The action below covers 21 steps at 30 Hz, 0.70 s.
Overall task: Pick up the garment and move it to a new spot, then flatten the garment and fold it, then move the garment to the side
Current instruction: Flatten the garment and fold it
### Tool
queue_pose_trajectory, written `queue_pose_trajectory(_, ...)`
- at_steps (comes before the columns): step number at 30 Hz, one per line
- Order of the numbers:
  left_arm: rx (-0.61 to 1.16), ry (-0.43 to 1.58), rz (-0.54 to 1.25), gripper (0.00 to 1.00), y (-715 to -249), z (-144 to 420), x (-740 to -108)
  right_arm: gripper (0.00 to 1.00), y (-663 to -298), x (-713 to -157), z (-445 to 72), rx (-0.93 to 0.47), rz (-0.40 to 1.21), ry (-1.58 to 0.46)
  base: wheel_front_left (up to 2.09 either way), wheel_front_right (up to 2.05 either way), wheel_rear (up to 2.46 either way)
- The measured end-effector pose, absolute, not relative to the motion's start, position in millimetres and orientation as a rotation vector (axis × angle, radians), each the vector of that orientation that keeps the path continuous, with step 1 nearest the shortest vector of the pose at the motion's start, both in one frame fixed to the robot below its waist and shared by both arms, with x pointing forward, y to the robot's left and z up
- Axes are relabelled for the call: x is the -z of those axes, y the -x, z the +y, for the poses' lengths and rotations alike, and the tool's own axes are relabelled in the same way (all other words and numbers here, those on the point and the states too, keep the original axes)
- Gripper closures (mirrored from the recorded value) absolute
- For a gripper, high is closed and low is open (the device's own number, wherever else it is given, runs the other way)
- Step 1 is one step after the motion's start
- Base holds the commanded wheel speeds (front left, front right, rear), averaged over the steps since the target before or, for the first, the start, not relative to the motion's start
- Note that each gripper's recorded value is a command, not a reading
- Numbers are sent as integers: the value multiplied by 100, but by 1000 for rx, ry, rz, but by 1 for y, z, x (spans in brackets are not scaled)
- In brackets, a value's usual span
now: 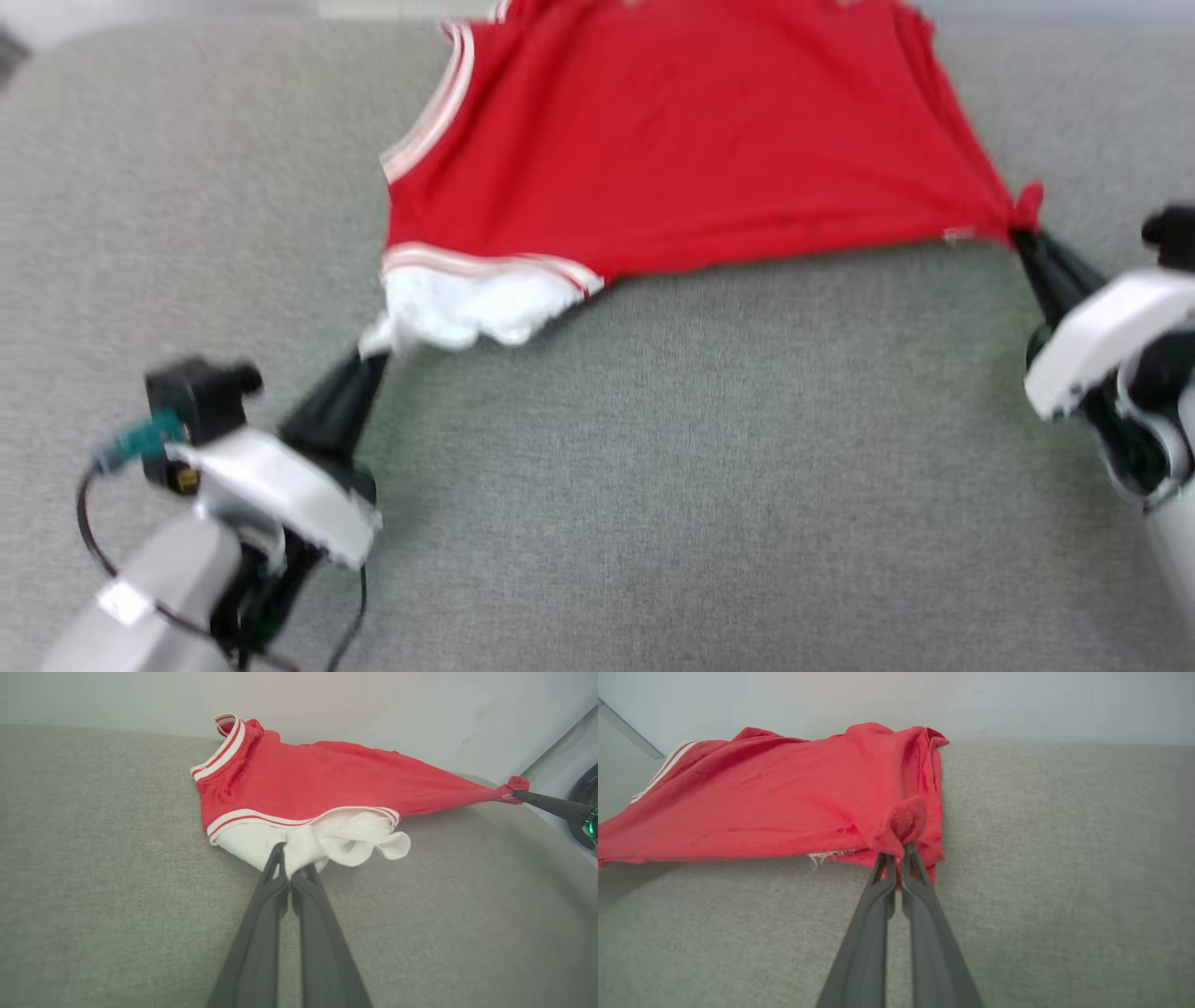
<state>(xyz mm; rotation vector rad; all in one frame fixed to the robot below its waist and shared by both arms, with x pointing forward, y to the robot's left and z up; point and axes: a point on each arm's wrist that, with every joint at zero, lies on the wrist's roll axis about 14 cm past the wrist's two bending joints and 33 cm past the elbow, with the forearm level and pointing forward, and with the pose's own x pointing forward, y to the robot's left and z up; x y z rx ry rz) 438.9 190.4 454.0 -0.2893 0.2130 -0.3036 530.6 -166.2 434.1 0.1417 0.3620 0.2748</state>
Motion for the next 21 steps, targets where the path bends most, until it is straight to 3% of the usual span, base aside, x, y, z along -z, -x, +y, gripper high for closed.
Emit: queue_pose_trajectory(21,408,312,423,100,-288,162,-449,100,-363,-416,-209,-206,589,-232,0,0,0)
